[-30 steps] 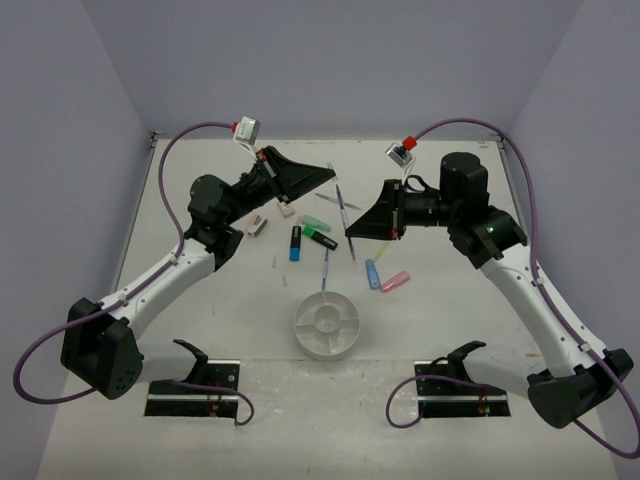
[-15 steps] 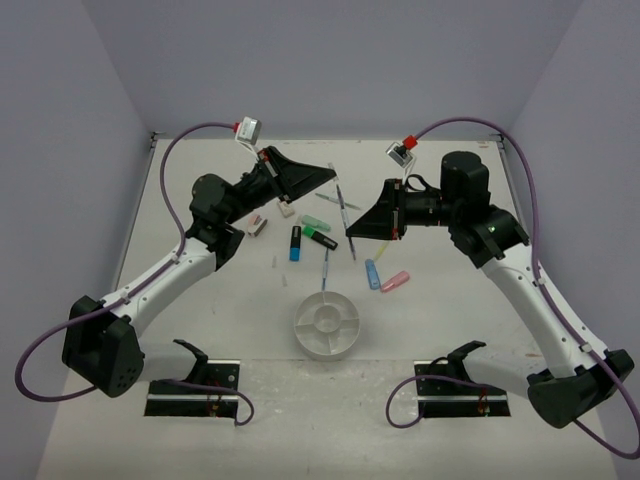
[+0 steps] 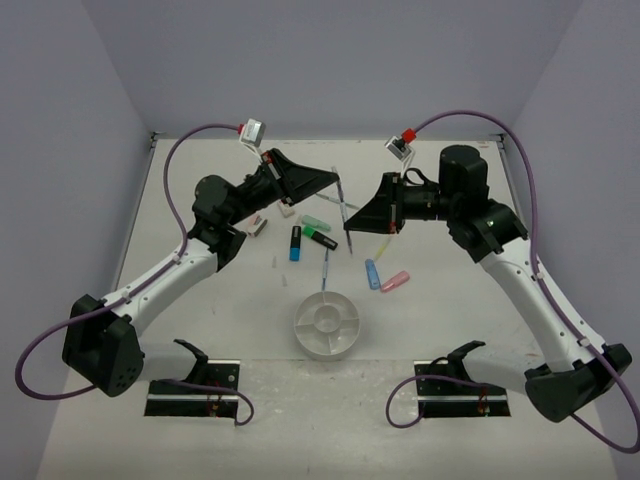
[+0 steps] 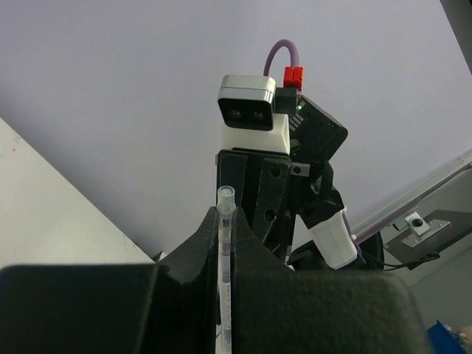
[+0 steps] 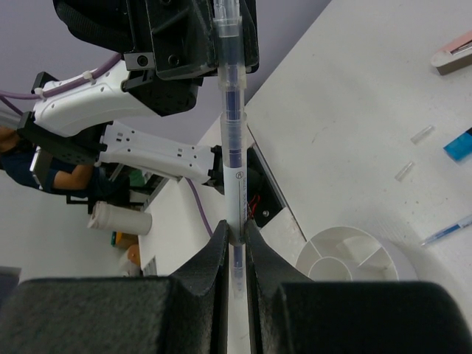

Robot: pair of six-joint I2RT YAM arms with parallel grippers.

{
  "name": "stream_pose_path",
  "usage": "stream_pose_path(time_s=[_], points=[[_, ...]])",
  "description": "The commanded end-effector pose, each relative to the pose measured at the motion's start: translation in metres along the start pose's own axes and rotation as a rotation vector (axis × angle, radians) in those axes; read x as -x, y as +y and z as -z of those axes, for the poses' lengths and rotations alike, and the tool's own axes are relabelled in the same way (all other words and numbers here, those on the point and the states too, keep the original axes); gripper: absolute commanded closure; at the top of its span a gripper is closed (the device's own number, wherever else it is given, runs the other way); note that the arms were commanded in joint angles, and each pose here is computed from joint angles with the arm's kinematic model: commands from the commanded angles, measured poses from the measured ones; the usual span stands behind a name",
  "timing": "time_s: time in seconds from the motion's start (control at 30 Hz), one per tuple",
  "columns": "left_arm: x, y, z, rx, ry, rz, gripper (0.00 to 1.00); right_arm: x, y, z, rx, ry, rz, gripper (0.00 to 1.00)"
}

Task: Sort the stationery into containers
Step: Close the pen cap on the pen.

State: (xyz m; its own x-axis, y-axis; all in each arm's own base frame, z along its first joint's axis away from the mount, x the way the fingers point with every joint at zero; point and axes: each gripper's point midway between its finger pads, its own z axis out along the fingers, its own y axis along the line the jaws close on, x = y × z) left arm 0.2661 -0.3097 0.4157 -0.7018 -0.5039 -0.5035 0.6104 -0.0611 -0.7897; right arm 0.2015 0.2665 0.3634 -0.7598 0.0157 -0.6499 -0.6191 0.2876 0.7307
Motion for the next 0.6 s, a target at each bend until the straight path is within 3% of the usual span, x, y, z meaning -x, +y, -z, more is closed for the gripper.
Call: stream_pose_path(time_s=[0.0, 0.57], points=[[-0.006, -0.015, -0.001, -0.056, 0.028, -0.011, 1.0, 0.017, 0.01, 0.002, -0.006, -0.036, 0.057, 1.0], [-0.038, -0.003, 0.012, 0.007, 0.199, -0.061, 1.0, 0.047, 0.018, 0.003, -0.042, -0.072, 0.151, 1.0]])
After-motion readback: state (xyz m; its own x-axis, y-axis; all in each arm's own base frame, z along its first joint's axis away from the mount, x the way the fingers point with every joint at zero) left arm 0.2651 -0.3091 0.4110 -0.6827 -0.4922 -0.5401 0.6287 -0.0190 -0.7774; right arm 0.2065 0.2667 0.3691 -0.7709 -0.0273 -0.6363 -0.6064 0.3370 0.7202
